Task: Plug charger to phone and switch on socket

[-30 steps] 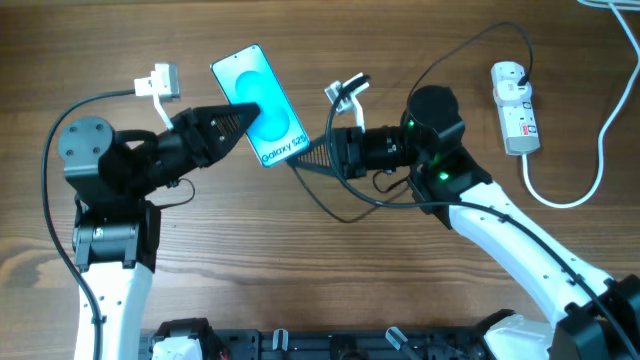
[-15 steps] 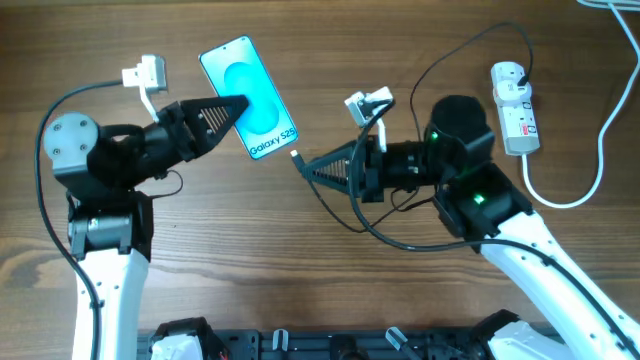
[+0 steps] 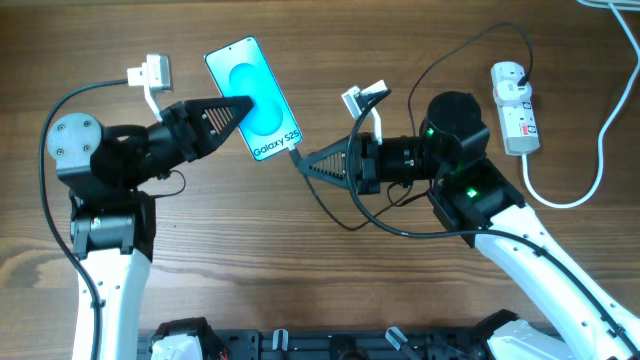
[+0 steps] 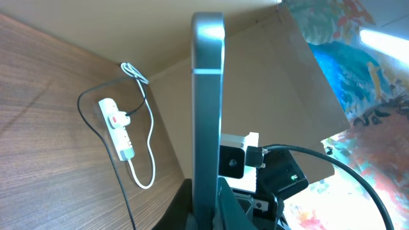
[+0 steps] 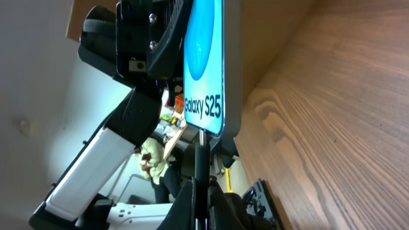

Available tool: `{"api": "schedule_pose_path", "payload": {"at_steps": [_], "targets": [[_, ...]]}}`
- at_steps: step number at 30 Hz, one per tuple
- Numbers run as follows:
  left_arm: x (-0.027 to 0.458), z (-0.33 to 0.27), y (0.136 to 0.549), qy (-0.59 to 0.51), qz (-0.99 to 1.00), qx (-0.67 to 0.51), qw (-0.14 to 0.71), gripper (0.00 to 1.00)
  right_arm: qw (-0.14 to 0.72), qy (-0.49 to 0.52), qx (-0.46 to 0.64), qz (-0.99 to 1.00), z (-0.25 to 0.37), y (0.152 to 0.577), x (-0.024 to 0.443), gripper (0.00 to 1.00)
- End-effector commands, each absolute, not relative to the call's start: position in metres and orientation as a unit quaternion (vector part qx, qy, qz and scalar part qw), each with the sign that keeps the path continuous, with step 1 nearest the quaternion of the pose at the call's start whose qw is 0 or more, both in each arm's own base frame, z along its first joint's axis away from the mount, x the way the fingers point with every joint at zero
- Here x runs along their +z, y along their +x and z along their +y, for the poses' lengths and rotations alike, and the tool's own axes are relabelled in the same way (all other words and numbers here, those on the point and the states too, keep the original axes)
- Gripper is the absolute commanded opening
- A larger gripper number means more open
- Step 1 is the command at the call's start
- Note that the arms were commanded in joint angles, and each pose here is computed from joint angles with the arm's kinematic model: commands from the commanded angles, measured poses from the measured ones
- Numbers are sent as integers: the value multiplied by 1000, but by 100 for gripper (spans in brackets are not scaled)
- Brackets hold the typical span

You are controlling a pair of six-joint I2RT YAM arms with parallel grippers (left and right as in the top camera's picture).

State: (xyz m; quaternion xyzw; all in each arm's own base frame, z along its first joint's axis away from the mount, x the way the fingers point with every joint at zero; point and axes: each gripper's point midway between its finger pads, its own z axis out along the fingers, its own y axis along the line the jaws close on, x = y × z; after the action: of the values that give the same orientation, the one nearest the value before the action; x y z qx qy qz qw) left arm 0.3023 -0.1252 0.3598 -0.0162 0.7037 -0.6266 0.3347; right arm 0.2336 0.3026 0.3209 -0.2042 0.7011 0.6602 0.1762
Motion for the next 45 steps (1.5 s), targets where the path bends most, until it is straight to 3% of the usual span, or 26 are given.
{"api": "schedule_pose_path", "payload": {"at_steps": [1, 31, 38, 45], "targets": [[368, -128, 298, -3, 700, -629, 339, 4, 148, -205, 665, 703, 305, 229, 316, 4], [368, -128, 298, -3, 700, -629, 339, 4, 133, -189, 678, 698, 322, 238, 311, 4], [390, -127, 296, 21, 677, -635, 371, 4, 94, -269, 704, 650, 315, 208, 330, 4], [391, -126, 299, 8, 676, -637, 371, 4, 117, -242, 704, 658, 306, 227, 333, 4]]}}
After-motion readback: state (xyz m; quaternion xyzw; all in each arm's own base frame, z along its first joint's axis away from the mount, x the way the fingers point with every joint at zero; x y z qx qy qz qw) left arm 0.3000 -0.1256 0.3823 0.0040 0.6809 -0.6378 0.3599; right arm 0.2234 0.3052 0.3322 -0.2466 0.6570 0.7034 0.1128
